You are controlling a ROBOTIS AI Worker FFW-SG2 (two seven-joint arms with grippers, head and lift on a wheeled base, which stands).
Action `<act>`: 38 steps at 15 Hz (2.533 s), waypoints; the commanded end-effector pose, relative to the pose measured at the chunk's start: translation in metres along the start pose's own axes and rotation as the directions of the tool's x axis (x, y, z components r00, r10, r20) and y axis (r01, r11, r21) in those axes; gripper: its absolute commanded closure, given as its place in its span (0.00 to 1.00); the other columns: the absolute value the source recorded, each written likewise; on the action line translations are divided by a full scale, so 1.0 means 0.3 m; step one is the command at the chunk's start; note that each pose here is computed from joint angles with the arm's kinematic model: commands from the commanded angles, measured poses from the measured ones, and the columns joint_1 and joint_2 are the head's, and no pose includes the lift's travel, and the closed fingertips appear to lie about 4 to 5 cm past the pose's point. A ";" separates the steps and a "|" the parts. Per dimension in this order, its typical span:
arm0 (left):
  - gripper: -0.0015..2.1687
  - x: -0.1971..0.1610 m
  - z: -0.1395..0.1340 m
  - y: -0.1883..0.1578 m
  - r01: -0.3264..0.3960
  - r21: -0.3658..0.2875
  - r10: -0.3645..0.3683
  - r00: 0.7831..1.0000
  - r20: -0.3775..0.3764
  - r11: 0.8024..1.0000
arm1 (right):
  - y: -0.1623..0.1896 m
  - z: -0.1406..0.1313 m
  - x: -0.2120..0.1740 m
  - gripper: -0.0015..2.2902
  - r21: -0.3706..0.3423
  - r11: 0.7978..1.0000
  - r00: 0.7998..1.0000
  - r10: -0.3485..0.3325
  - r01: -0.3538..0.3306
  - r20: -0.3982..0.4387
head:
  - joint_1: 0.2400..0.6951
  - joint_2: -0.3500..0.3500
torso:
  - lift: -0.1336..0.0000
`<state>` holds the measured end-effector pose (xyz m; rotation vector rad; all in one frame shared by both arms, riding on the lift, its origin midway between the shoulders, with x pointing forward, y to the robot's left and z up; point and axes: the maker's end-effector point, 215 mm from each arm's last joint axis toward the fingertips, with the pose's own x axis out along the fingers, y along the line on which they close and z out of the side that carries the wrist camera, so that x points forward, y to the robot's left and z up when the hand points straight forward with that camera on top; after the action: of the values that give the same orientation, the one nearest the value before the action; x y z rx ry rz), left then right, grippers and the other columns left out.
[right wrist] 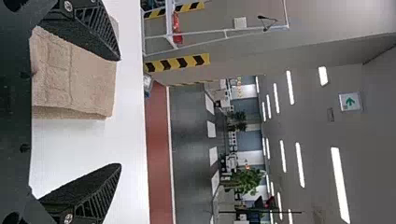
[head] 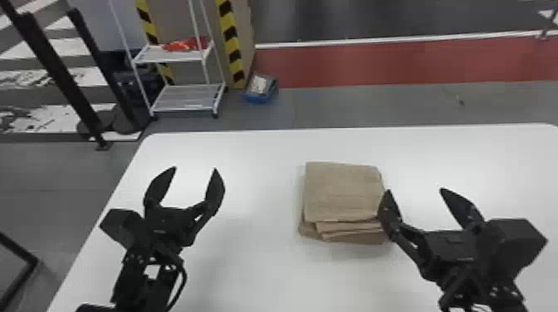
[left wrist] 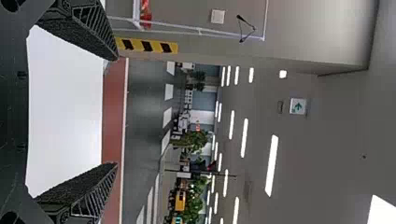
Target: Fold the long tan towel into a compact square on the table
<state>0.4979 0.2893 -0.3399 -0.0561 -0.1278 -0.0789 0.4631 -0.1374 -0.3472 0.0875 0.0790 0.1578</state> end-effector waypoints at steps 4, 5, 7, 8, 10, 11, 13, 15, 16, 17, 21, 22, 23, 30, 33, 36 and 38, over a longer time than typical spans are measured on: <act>0.04 -0.020 -0.034 0.117 0.005 0.065 -0.001 0.998 -0.070 0.998 | 0.045 -0.019 -0.038 0.03 -0.008 1.000 1.000 0.015 -0.015 -0.009 | 1.00 0.80 | 0.07; 0.04 -0.023 -0.044 0.135 0.009 0.074 -0.003 0.996 -0.087 0.997 | 0.047 -0.018 -0.041 0.03 -0.009 1.000 1.000 0.014 -0.014 -0.009 | 1.00 0.82 | 0.07; 0.04 -0.023 -0.058 0.149 0.015 0.074 -0.007 0.994 -0.107 0.997 | 0.056 -0.017 -0.045 0.03 -0.006 1.000 1.000 0.018 -0.018 -0.007 | 1.00 0.83 | 0.07; 0.04 -0.025 -0.060 0.148 0.016 0.071 -0.008 0.994 -0.108 0.997 | 0.059 -0.020 -0.046 0.03 -0.007 1.000 1.000 0.020 -0.020 -0.009 | 1.00 0.83 | 0.07; 0.04 -0.024 -0.056 0.156 0.006 0.068 0.001 0.994 -0.105 0.998 | 0.063 -0.019 -0.049 0.03 -0.014 1.000 1.000 0.018 -0.018 -0.010 | 1.00 0.84 | 0.07; 0.04 -0.024 -0.054 0.161 0.003 0.068 0.004 0.994 -0.105 0.998 | 0.063 -0.016 -0.052 0.03 -0.017 1.000 1.000 0.018 -0.018 -0.009 | 1.00 0.85 | 0.07; 0.04 -0.023 -0.047 0.162 0.005 0.070 0.002 0.995 -0.100 0.998 | 0.058 -0.012 -0.055 0.03 -0.017 1.000 1.000 0.013 -0.013 -0.007 | 1.00 0.86 | 0.07; 0.04 -0.023 -0.048 0.167 0.002 0.070 0.005 0.995 -0.103 0.998 | 0.057 -0.011 -0.056 0.03 -0.018 1.000 1.000 0.011 -0.011 -0.009 | 1.00 0.86 | 0.07; 0.04 -0.020 -0.043 0.168 0.001 0.071 0.006 0.995 -0.098 0.998 | 0.057 -0.011 -0.057 0.03 -0.019 1.000 1.000 0.011 -0.011 -0.008 | 1.00 0.86 | 0.07; 0.04 -0.018 -0.038 0.166 0.000 0.070 0.006 0.995 -0.097 0.998 | 0.050 -0.018 -0.062 0.03 -0.023 1.000 1.000 0.006 -0.006 -0.013 | 1.00 0.86 | 0.07; 0.04 -0.014 -0.016 0.180 -0.009 0.072 0.015 0.996 -0.084 0.997 | 0.045 -0.022 -0.067 0.04 -0.023 1.000 1.000 0.003 -0.003 -0.016 | 1.00 0.85 | 0.07; 0.04 -0.017 -0.017 0.182 -0.011 0.070 0.017 0.996 -0.085 0.997 | 0.042 -0.022 -0.067 0.04 -0.024 1.000 1.000 0.001 -0.002 -0.016 | 1.00 0.86 | 0.07; 0.04 -0.018 -0.014 0.183 -0.012 0.070 0.018 0.996 -0.082 0.997 | 0.042 -0.022 -0.067 0.04 -0.024 1.000 1.000 0.001 -0.002 -0.016 | 1.00 0.86 | 0.07; 0.04 -0.018 -0.013 0.178 -0.012 0.068 0.017 0.996 -0.082 0.998 | 0.044 -0.026 -0.073 0.04 -0.022 1.000 1.000 0.001 -0.001 -0.016 | 1.00 0.86 | 0.07; 0.04 -0.019 -0.015 0.179 -0.013 0.066 0.018 0.996 -0.083 0.998 | 0.048 -0.023 -0.073 0.04 -0.022 1.000 1.000 0.004 -0.004 -0.013 | 1.00 0.86 | 0.07; 0.04 -0.018 -0.010 0.178 -0.012 0.067 0.018 0.997 -0.079 0.998 | 0.051 -0.020 -0.073 0.04 -0.021 1.000 1.000 0.005 -0.006 -0.011 | 1.00 0.86 | 0.07; 0.04 -0.019 -0.012 0.179 -0.013 0.067 0.018 0.997 -0.080 0.998 | 0.051 -0.020 -0.073 0.04 -0.021 1.000 1.000 0.005 -0.006 -0.011 | 1.00 0.86 | 0.07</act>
<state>0.4973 0.3429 -0.3468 0.0120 -0.0493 -0.0613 0.4386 -0.1254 -0.3504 0.0652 0.0888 0.1646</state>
